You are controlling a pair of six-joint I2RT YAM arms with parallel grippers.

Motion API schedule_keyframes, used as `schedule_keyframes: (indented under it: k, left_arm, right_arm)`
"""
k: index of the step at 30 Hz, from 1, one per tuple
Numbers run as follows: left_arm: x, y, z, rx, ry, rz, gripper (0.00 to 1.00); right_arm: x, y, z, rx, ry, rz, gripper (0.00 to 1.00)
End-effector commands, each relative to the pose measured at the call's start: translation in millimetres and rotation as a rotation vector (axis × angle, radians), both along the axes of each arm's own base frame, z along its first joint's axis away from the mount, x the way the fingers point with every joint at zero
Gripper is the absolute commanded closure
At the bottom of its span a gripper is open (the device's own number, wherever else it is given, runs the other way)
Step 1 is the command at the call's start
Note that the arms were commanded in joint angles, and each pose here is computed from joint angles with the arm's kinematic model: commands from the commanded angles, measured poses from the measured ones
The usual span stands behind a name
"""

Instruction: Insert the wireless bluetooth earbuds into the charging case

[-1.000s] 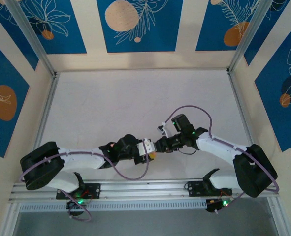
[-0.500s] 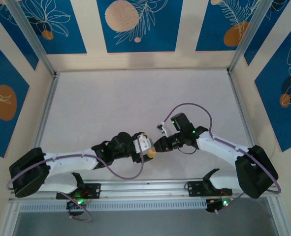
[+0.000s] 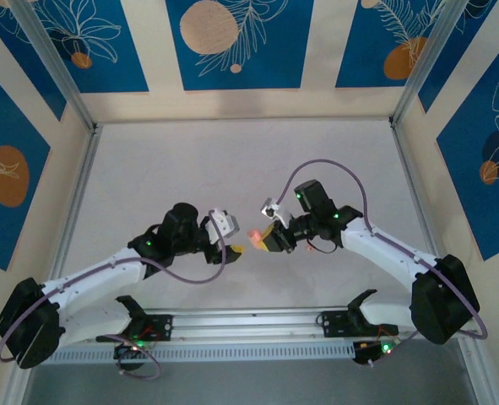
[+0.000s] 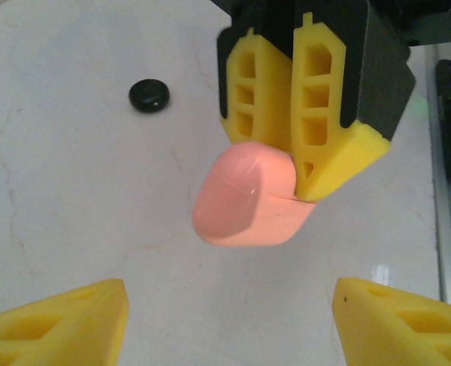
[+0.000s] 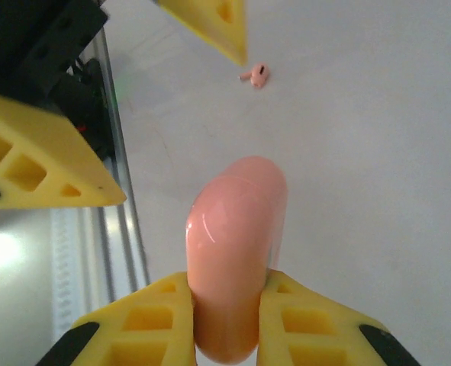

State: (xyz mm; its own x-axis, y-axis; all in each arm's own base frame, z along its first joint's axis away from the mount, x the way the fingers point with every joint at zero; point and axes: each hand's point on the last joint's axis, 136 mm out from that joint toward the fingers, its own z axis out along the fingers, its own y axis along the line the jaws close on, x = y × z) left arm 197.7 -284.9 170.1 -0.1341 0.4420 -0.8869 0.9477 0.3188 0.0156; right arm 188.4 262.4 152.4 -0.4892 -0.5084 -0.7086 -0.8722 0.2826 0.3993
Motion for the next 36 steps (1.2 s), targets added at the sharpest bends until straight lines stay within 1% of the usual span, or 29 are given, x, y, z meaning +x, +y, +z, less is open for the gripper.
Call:
schedule_keyframes:
  k: [1, 3, 4, 6, 7, 14, 19, 24, 33, 36]
  left_arm:
    - [-18, -3, 4, 0.032, 0.055, -0.139, 0.32]
    - [-24, -5, 6, 0.042, 0.053, -0.192, 0.34]
    - [-30, -6, 7, 0.038, 0.046, -0.236, 0.38]
    - [-45, -8, 10, 0.023, 0.002, -0.351, 0.42]
    - [-48, -8, 11, 0.015, -0.015, -0.378, 0.43]
    - [-48, -6, 9, 0.055, -0.069, -0.409, 0.44]
    - [-45, -7, 9, 0.054, -0.091, -0.406, 0.44]
    - [-45, -10, 6, 0.058, -0.084, -0.416, 0.45]
    - [-51, -16, 4, 0.054, -0.052, -0.459, 0.56]
    - [-53, -17, 4, 0.051, -0.053, -0.465, 0.61]
  right_arm:
    - [-11, -2, 3, -0.023, -0.153, 0.192, 0.85]
    - [-14, -3, 6, -0.016, -0.198, 0.247, 0.85]
    - [-16, -2, 9, -0.006, -0.214, 0.271, 0.85]
    - [-20, -1, 11, 0.008, -0.247, 0.316, 0.85]
    - [-23, -1, 11, 0.013, -0.266, 0.342, 0.85]
    - [-38, 2, 16, 0.019, -0.358, 0.472, 0.86]
    - [-45, 8, 17, 0.016, -0.387, 0.522, 0.86]
    - [-48, 14, 17, 0.007, -0.392, 0.554, 0.86]
    - [-49, 24, 22, 0.039, -0.407, 0.575, 0.85]
    - [-49, 26, 23, 0.047, -0.402, 0.581, 0.85]
